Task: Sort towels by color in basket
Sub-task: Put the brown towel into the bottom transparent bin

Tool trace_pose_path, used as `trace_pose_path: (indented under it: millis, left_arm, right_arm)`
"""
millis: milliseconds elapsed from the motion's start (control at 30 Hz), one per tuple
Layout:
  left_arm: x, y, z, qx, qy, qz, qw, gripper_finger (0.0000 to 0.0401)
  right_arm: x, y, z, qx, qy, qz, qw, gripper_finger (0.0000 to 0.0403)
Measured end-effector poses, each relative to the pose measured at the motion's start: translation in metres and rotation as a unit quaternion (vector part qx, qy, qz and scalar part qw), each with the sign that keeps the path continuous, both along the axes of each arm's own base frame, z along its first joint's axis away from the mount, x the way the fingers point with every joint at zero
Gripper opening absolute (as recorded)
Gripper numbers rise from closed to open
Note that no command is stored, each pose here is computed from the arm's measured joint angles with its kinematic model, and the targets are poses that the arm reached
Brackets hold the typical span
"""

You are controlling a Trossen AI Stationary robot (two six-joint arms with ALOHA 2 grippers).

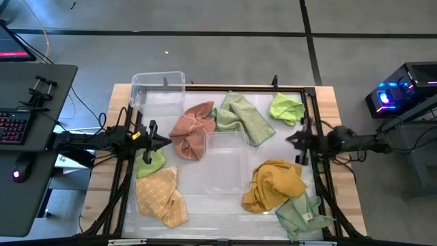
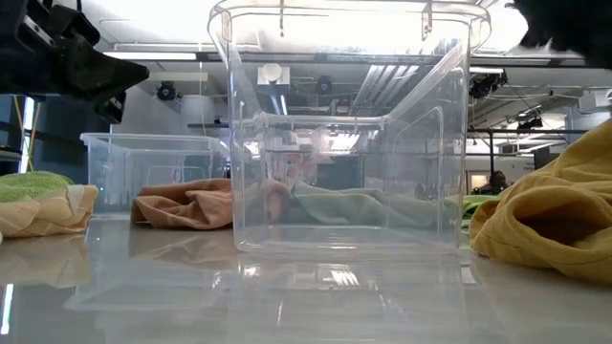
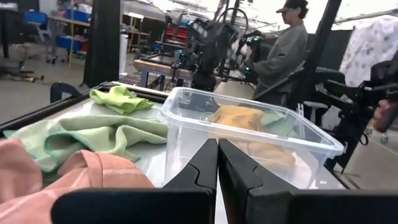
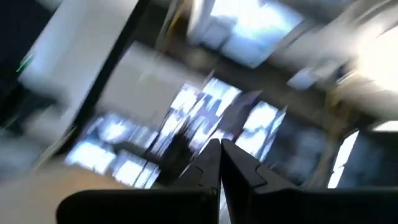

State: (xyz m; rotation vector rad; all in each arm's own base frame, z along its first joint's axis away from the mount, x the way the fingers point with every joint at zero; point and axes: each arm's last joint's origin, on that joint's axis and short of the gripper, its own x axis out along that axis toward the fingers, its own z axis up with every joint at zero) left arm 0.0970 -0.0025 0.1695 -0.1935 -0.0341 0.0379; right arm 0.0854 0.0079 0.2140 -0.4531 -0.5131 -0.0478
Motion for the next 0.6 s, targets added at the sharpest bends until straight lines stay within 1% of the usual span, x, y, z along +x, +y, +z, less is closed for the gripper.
trace_pose_path:
  millis: [33,67,133,200,267,333,400,467,533,600]
  left_arm:
    - [0.0,0.0,0.0,0.0,-0.001,0.001,1.0,0.0001]
    - [0.0,0.0,0.001,0.0,-0.003,0.001,1.0,0.0001]
    - [0.0,0.0,0.001,0.001,-0.003,0.001,1.0,0.0001]
    - [0.0,0.0,0.0,0.001,-0.001,0.001,1.0,0.0001]
    - [0.0,0.0,0.0,0.007,-0.001,0.002,1.0,0.0001]
    - [0.0,0.0,0.0,0.011,-0.001,0.002,1.0,0.0001]
    - [0.0,0.0,0.0,0.014,-0.002,0.002,1.0,0.0001]
    - [0.0,0.0,0.001,0.014,-0.002,0.002,1.0,0.0001]
    - [0.0,0.0,0.0,0.014,-0.002,0.002,1.0,0.0001]
    - [0.0,0.0,0.001,0.014,-0.002,0.002,1.0,0.0001]
  right_arm:
    - [-0.004,-0.001,0.01,0.015,-0.037,0.0,0.999,0.0002]
    - [-0.009,-0.002,0.02,0.041,-0.069,0.005,0.997,0.0002]
    - [-0.018,-0.005,0.044,0.118,-0.118,0.017,0.986,0.0002]
    - [-0.022,-0.008,0.066,0.201,-0.131,0.027,0.97,0.0002]
    - [-0.02,-0.01,0.086,0.279,-0.118,0.022,0.953,0.0002]
    - [-0.014,-0.012,0.103,0.343,-0.082,0.011,0.936,0.0002]
    - [-0.004,-0.012,0.116,0.404,-0.022,0.003,0.914,0.0002]
    - [0.007,-0.011,0.125,0.469,0.052,-0.002,0.882,0.0002]
    - [0.015,-0.01,0.132,0.523,0.128,-0.014,0.842,0.0002]
    - [0.022,-0.007,0.136,0.555,0.207,-0.025,0.805,0.0002]
